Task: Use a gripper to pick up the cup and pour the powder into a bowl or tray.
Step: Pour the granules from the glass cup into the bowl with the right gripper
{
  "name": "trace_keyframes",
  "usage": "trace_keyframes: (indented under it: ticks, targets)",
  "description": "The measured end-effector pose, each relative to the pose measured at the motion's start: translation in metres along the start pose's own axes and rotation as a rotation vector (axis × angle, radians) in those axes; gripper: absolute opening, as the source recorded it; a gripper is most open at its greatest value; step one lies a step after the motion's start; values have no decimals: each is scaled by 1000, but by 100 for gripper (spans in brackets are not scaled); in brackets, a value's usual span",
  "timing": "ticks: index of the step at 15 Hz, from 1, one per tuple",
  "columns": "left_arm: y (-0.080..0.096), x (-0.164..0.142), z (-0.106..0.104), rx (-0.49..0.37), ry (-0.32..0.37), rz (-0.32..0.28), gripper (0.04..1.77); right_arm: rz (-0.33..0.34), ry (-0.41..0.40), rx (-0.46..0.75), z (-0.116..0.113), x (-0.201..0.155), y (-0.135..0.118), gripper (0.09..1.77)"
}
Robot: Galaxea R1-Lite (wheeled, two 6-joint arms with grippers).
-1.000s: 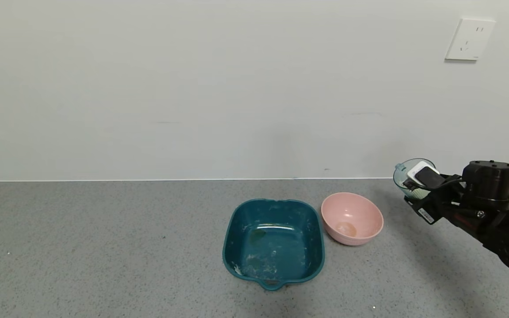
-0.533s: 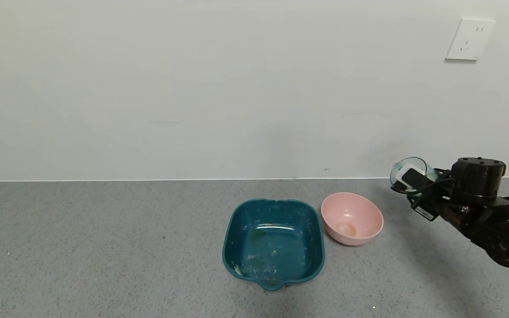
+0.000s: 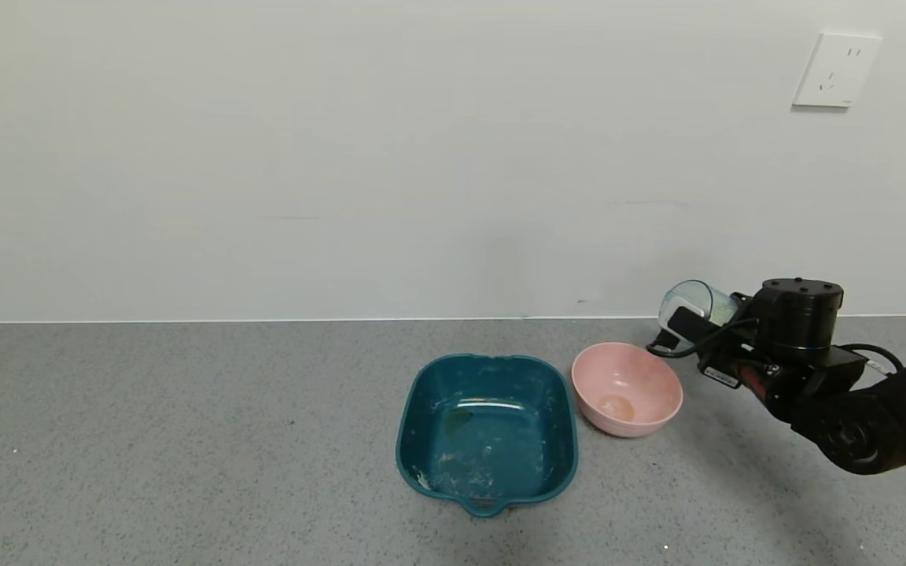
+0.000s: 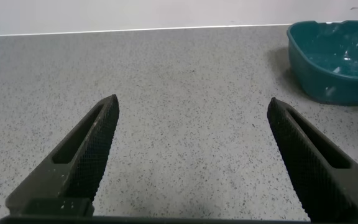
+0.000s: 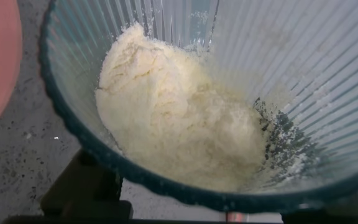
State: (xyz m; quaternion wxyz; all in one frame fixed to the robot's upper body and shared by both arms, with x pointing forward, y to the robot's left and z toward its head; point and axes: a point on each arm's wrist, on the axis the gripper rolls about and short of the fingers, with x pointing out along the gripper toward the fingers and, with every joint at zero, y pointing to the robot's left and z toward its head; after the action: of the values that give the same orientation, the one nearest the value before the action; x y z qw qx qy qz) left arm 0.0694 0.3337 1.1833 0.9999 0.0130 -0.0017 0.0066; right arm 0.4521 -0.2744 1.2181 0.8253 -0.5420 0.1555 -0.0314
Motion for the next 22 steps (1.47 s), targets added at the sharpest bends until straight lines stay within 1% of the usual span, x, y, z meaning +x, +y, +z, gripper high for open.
trace_keyframes:
  ticks: [2, 5, 12, 17, 20, 22]
  targets:
    - [0, 0, 0, 0, 0, 0, 172, -2, -22, -42, 7, 1, 5, 134]
    - [0, 0, 0, 0, 0, 0, 172, -12, -44, -155, 14, 2, 8, 134]
    - [0, 0, 0, 0, 0, 0, 172, -12, -61, -324, 20, 0, 11, 134]
    - [0, 0, 0, 0, 0, 0, 172, -4, -81, -400, 26, -5, 16, 134]
    - [0, 0, 0, 0, 0, 0, 172, -23, -54, -447, 30, -9, 19, 134]
    - [0, 0, 0, 0, 0, 0, 172, -34, -57, -495, 31, -11, 20, 134]
